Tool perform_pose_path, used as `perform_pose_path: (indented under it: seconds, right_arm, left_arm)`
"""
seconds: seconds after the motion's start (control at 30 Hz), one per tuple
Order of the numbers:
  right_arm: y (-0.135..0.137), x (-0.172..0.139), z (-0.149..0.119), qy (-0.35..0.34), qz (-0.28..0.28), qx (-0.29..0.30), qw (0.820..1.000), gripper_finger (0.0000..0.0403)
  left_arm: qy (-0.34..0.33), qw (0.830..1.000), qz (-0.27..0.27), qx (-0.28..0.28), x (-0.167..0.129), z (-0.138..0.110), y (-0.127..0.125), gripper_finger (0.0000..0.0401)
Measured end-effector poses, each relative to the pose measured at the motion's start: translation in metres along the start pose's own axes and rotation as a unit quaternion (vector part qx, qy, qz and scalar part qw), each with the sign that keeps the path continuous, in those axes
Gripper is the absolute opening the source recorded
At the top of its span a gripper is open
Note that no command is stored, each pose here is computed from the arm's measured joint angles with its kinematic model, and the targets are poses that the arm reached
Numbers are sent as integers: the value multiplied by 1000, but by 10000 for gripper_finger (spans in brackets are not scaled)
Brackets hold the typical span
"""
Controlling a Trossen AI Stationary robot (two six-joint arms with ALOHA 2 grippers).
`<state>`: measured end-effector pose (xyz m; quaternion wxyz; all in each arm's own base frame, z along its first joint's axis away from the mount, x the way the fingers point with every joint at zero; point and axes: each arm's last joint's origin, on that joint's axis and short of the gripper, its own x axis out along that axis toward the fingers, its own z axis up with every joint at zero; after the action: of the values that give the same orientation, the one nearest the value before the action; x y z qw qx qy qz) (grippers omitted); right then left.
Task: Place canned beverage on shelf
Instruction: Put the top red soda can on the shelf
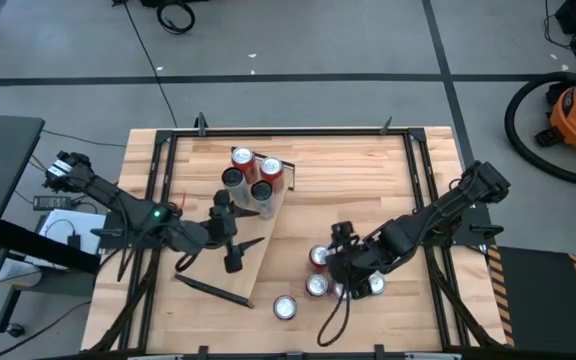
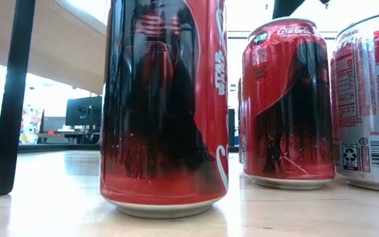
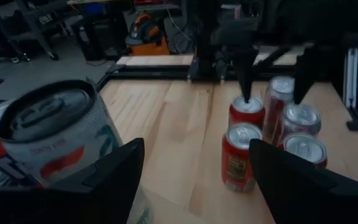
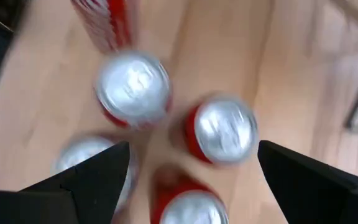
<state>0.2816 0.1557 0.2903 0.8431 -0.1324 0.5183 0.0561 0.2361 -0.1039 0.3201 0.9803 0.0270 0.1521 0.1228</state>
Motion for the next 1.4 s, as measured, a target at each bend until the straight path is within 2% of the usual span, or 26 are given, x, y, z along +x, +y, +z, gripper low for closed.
perform_pose_path:
  seconds: [0.17, 0.3, 0.63, 1.1, 1.4]
  right_arm:
    - [-5, -1, -14, 68, -19, 31, 997, 366]
    - [-12, 3, -18, 94, -22, 58, 994, 366]
    - [-13, 18, -22, 91, -3, 74, 993, 366]
    - [-14, 48, -43, 119, 9, 86, 989, 365]
    - [-43, 59, -47, 137, -16, 150, 979, 315]
  left_arm:
    - [-3, 1000, -3, -1, -2, 1, -1, 302]
    - [-4, 1000, -5, 0, -2, 1, -2, 302]
    - [-3, 1000, -5, 0, -2, 1, -1, 302]
    - [-3, 1000, -5, 1, -2, 1, -1, 302]
    - [-3, 1000, -5, 3, -2, 1, -1, 302]
